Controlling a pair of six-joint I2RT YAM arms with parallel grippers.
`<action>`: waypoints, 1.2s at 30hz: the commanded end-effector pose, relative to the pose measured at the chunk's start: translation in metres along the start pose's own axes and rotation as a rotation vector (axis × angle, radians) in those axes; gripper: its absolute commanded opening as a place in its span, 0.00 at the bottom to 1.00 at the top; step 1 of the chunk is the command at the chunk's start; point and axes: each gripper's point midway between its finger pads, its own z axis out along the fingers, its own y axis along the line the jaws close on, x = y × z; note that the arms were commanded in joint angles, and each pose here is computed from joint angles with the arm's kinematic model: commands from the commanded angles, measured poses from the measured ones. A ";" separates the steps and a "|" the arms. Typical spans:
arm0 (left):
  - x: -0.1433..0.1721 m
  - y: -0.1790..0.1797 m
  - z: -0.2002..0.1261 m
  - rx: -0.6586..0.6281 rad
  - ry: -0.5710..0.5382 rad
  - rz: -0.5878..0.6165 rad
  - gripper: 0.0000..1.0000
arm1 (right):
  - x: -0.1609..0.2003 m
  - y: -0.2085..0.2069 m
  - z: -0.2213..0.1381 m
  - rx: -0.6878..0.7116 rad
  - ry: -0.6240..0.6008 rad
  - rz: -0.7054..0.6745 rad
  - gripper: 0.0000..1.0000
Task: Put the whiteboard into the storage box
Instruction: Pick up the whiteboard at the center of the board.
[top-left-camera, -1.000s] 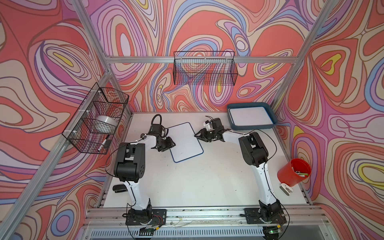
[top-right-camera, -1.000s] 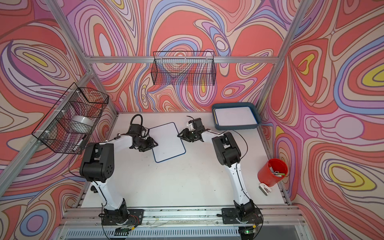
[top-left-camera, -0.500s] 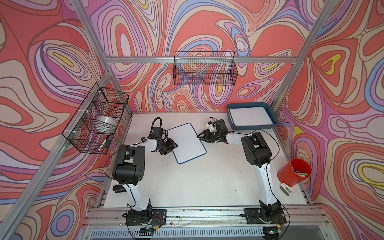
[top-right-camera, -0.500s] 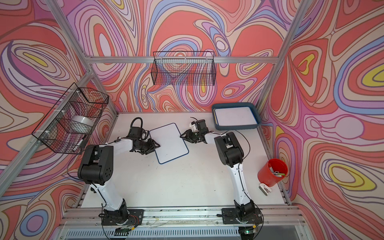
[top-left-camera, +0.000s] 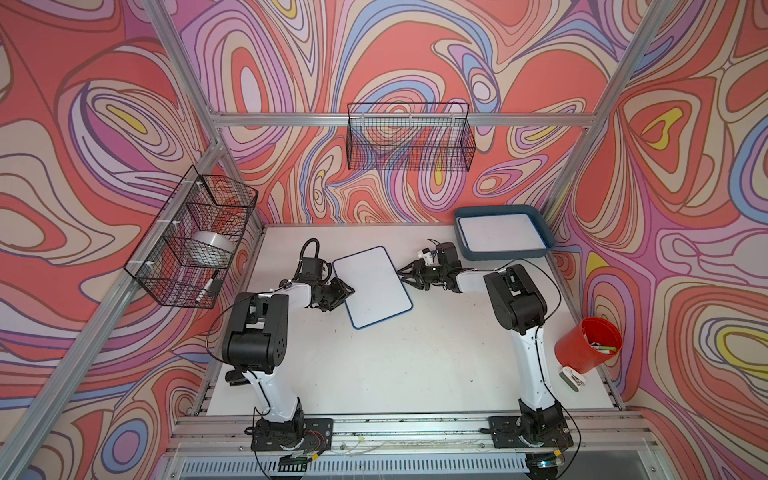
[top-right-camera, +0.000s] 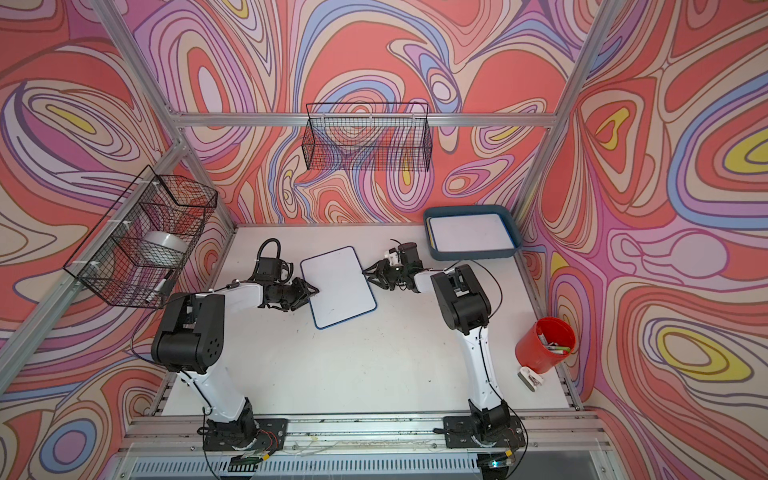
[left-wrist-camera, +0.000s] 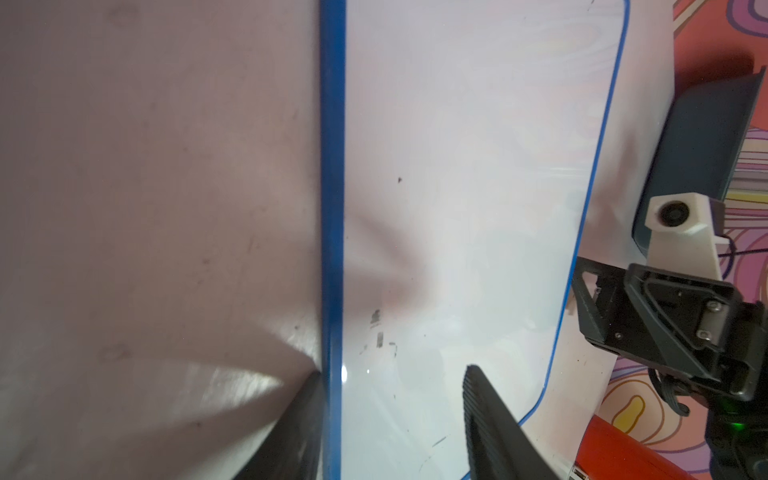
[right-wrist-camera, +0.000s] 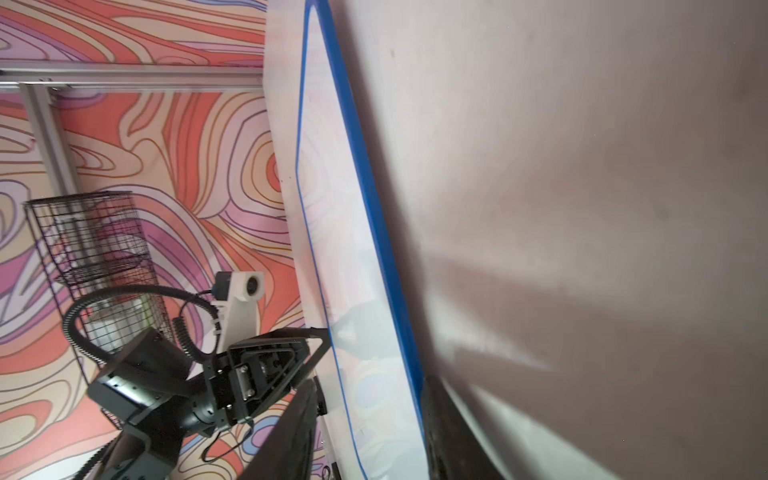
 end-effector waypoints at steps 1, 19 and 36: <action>0.041 -0.031 0.014 0.151 0.155 0.018 0.50 | 0.095 0.077 0.017 -0.205 0.368 -0.061 0.43; 0.042 -0.052 0.017 0.275 0.150 -0.027 0.49 | 0.097 0.056 0.021 -0.172 0.351 -0.022 0.44; 0.052 -0.059 0.026 0.317 0.158 -0.048 0.48 | 0.080 0.051 0.029 -0.241 0.260 0.052 0.43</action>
